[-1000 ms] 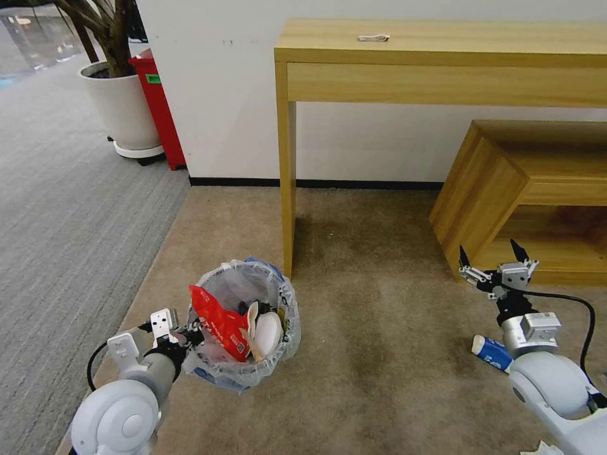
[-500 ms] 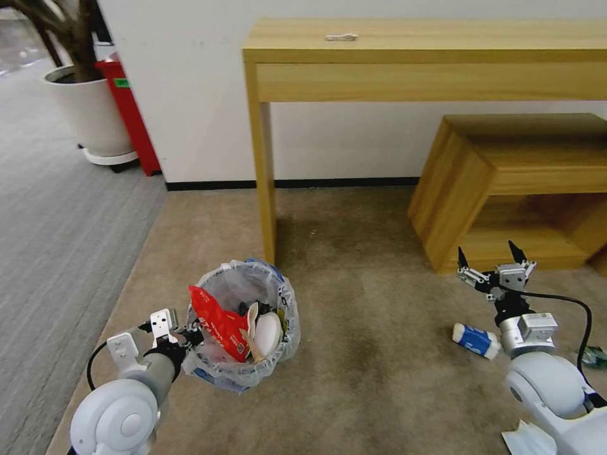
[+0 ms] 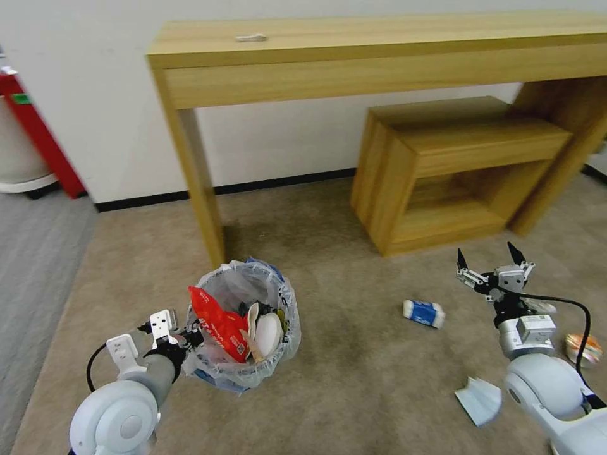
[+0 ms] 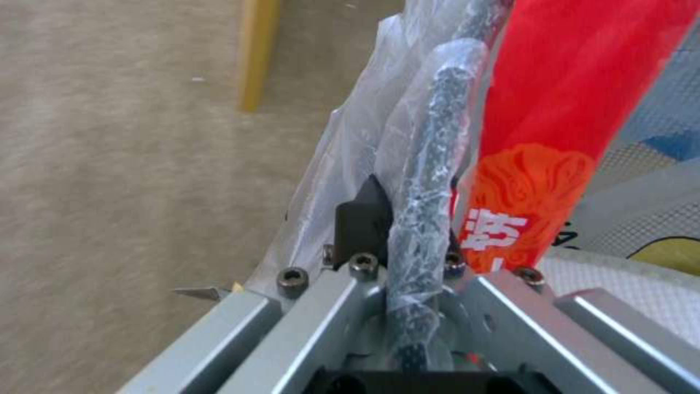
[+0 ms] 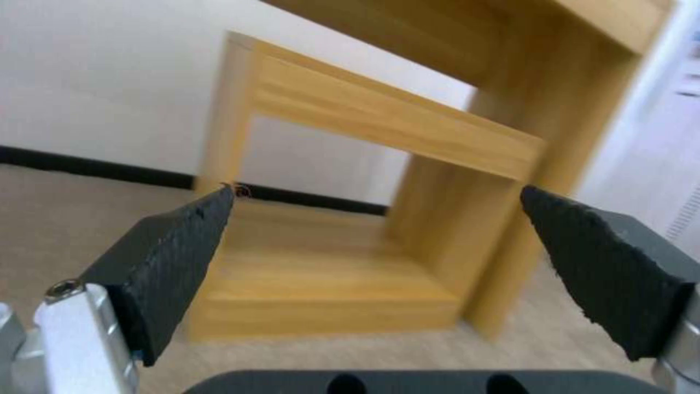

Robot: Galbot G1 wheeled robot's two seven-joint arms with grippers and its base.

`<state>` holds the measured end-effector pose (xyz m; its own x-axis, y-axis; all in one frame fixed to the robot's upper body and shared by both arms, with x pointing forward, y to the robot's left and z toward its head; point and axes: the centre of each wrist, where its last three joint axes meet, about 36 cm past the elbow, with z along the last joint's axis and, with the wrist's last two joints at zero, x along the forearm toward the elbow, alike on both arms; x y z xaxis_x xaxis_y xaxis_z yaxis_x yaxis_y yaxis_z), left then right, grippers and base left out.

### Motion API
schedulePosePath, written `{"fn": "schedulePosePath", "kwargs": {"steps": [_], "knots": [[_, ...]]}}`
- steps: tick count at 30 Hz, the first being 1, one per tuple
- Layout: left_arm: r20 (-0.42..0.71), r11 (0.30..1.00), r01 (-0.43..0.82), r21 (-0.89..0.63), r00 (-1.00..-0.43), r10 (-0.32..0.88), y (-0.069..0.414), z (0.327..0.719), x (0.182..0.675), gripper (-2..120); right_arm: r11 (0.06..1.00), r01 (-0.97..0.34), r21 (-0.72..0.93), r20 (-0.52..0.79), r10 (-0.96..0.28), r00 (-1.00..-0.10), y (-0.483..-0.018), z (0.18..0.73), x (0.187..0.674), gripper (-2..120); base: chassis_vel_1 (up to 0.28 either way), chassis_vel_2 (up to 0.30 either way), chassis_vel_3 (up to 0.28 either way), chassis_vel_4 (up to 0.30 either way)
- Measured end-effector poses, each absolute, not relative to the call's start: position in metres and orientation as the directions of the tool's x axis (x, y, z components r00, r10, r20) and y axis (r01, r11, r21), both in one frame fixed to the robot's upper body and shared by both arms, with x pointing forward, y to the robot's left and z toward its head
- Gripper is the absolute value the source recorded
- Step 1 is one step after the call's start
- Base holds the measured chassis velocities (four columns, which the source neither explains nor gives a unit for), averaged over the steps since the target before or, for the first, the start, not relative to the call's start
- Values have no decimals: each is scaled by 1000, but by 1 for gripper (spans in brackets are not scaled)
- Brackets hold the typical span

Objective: Pick up the trash bin and place the garbage on the floor into it.

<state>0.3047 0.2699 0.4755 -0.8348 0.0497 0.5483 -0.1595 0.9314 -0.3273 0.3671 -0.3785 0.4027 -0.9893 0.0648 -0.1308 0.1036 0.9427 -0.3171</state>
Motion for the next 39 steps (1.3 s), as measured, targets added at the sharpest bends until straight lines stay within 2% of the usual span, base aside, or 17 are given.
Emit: {"fn": "schedulePosePath", "kwargs": {"steps": [24,39], "knots": [[544,930,-166,-328,-838,43,270,476,302,0,946,100,-309,-121,65,-990,-374,395,364,100,-125,-124,-115,-125],[536,921,-210,-328,-844,-2,275,479,303,0,960,57,-273,-147,16,-989,-360,381,372,100,-11,-18,-13,-12]]}}
